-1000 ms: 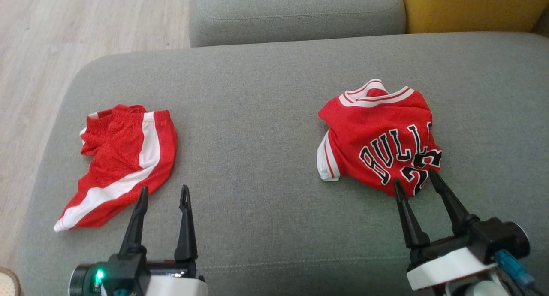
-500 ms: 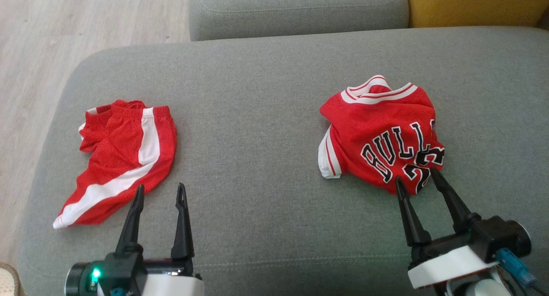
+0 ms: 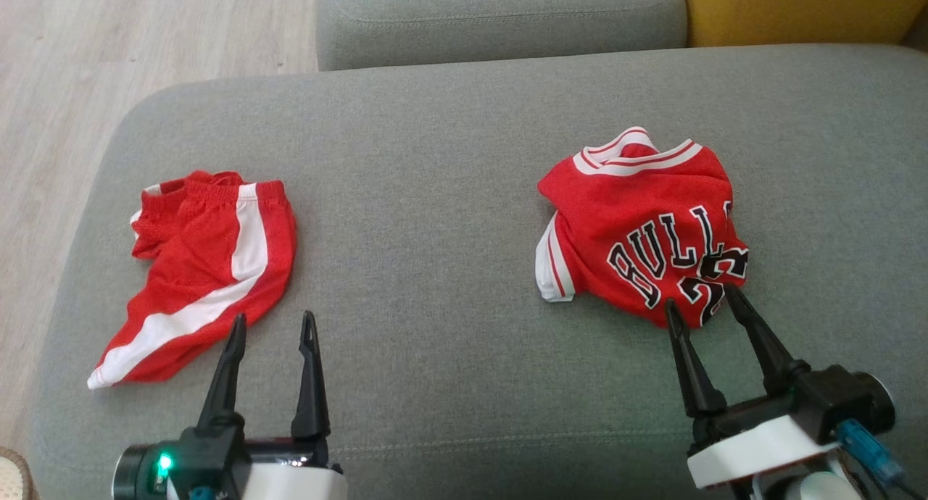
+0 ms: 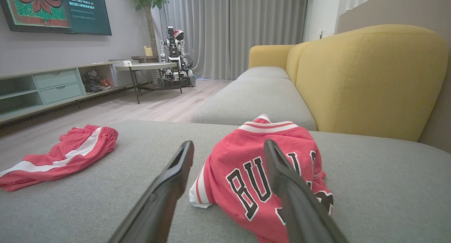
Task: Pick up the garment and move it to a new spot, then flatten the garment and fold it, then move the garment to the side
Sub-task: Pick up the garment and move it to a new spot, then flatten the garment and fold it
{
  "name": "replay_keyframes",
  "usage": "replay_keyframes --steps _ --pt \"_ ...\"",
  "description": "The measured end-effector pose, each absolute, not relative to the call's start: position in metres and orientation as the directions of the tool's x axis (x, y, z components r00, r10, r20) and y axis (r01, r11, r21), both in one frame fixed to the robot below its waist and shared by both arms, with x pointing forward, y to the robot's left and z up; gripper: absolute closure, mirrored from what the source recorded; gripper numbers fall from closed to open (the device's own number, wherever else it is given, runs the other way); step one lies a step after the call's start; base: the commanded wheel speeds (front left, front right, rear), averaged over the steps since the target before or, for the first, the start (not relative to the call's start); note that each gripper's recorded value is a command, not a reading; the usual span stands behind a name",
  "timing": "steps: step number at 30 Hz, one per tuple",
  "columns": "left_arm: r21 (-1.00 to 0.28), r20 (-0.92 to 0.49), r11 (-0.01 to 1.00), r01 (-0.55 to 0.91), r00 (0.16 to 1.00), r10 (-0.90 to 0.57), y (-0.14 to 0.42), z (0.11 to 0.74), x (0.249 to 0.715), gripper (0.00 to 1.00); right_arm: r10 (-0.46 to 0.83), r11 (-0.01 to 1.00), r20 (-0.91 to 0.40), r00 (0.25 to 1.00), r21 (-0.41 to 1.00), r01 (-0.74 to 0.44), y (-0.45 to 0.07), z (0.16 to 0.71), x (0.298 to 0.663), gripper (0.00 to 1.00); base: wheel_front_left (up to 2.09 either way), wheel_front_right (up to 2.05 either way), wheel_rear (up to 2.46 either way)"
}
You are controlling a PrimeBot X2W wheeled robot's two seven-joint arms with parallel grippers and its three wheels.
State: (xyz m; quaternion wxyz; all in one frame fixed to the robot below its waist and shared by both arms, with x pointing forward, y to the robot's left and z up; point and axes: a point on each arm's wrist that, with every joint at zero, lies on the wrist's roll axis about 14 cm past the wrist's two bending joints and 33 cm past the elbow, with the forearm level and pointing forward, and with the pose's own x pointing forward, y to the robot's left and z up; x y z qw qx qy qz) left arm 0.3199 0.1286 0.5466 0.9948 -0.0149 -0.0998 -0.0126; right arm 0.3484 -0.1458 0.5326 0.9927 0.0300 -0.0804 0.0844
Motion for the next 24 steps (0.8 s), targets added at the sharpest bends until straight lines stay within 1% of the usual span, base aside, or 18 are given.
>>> replay_keyframes --steps 9,17,20,22,23,24 --pt "-0.031 0.190 0.998 0.049 0.981 -0.042 0.122 0.544 0.320 0.00 0.162 0.984 0.160 0.974 0.047 -0.172 -0.146 0.531 0.349 0.00 0.00 0.00 0.00" --pt "-0.026 0.145 0.995 0.093 0.986 -0.088 0.111 0.529 0.325 0.00 0.167 0.983 0.152 0.974 0.050 -0.176 -0.144 0.529 0.349 0.00 0.00 0.00 0.00" --pt "-0.027 0.126 0.990 0.141 0.983 -0.137 0.101 0.522 0.340 0.00 0.159 0.984 0.158 0.974 0.049 -0.169 -0.146 0.531 0.354 0.00 0.00 0.00 0.00" --pt "-0.031 0.125 0.981 0.192 0.974 -0.187 0.089 0.521 0.358 0.00 0.152 0.986 0.163 0.975 0.047 -0.162 -0.148 0.532 0.361 0.00 0.00 0.00 0.00" --pt "-0.031 0.125 0.981 0.192 0.974 -0.187 0.089 0.521 0.358 0.00 0.152 0.986 0.163 0.975 0.047 -0.162 -0.148 0.532 0.361 0.00 0.00 0.00 0.00" --pt "-0.022 0.149 0.963 0.269 0.953 -0.263 0.070 0.527 0.382 0.00 0.147 0.987 0.172 0.974 0.044 -0.156 -0.150 0.535 0.370 0.00 0.00 0.00 0.00"
